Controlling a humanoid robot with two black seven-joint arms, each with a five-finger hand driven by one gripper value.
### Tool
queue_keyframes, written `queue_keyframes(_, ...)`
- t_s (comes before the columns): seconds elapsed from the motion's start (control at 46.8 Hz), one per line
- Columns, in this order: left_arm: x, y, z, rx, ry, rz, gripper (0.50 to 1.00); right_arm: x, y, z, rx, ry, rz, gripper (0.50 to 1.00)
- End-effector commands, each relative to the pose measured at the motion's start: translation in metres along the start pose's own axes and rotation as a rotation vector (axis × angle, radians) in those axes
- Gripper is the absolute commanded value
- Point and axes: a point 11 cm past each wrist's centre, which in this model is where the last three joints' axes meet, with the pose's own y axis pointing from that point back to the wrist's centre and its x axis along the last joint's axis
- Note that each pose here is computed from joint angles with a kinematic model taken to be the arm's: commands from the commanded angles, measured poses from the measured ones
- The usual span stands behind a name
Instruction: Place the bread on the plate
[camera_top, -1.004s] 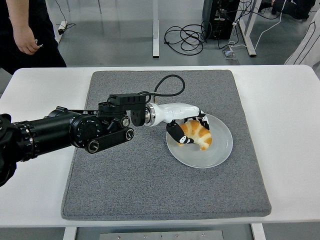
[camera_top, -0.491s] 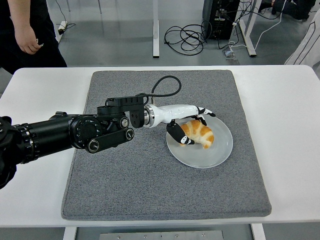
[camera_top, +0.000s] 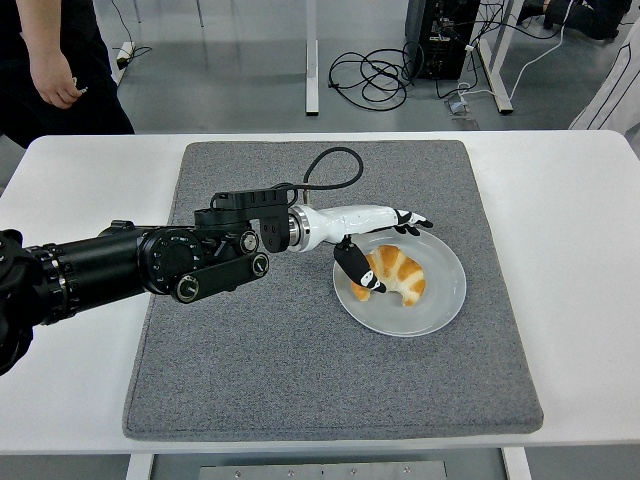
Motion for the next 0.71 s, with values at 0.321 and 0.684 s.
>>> queue_keyframes(0.321,0.082,0.031,-0.006,0.001,0.262,0.164,0.966,0.0,0.0,0.0,0.0,0.001,0.0,1.0)
queue_keyframes(0.684,0.122,0.078,-0.038,-0.096,0.715,0.305,0.966,0.0,0.0,0.0,0.0,0.001,0.0,1.0)
